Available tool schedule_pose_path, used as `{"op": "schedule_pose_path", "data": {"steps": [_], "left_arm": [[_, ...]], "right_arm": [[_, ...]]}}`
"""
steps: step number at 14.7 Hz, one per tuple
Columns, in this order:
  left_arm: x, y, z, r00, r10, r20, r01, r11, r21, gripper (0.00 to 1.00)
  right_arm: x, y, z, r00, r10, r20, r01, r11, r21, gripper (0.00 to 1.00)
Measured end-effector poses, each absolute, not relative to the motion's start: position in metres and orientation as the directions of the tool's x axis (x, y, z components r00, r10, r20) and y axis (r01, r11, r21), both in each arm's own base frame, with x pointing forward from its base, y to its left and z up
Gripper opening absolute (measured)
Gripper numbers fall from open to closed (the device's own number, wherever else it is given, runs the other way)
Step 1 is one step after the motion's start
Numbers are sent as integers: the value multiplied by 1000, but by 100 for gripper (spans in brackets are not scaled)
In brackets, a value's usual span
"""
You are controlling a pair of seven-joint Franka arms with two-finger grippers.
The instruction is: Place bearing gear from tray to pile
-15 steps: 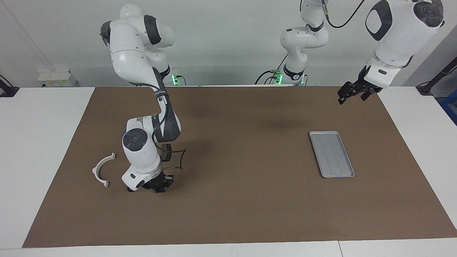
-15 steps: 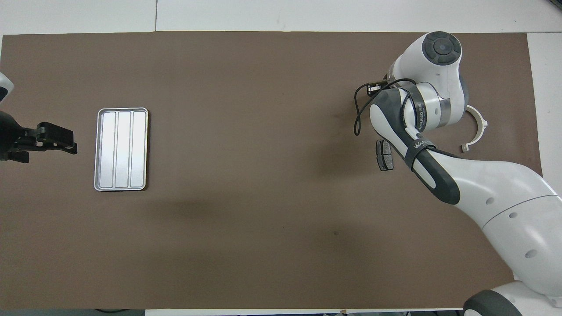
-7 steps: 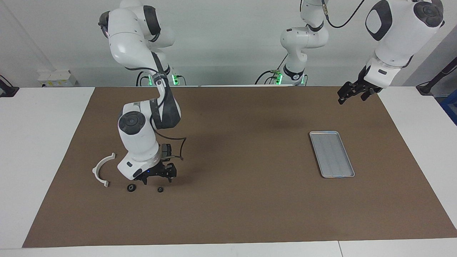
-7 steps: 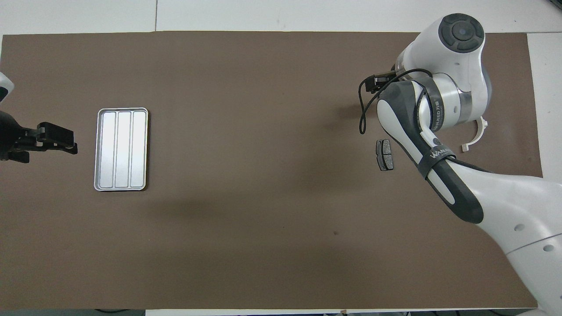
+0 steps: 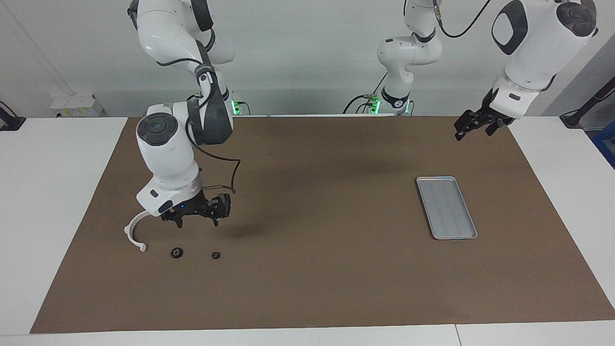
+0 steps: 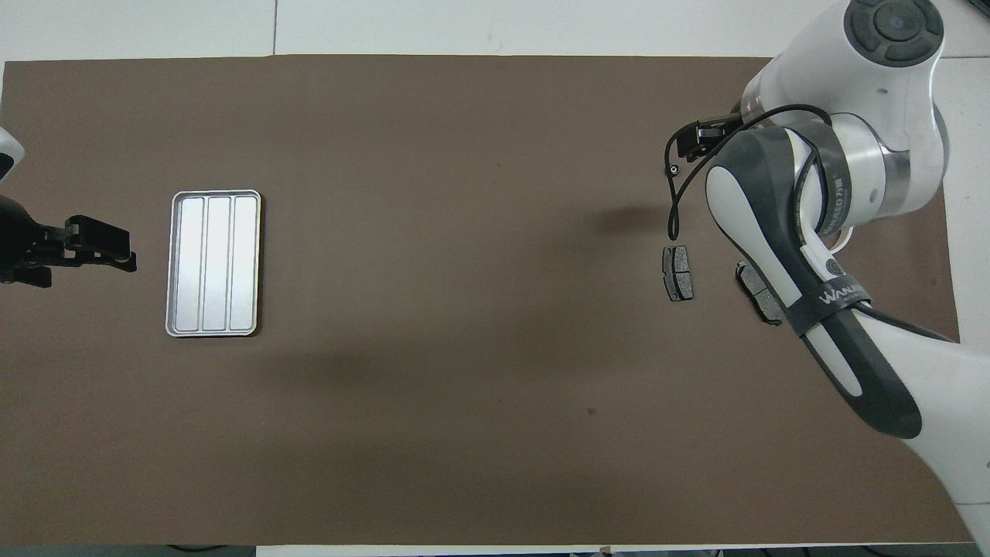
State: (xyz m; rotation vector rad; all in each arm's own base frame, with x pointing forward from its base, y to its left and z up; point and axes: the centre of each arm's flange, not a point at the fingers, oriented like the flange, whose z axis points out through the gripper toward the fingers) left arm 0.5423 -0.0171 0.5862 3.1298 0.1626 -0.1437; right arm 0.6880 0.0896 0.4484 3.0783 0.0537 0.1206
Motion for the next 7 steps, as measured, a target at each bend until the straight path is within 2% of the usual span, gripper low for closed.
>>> {"op": "schedule_pose_path", "data": {"steps": [3,7], "left_arm": [[542,-17,586,990,103,-92,104,-995,-1,100],[542,-17,586,990,103,-92,104,-995,-1,100]], "right_arm": [[674,74,477,998,56,43,53,-997,52,100],[634,34,560,996,72,51,69,-996,56,100]]}}
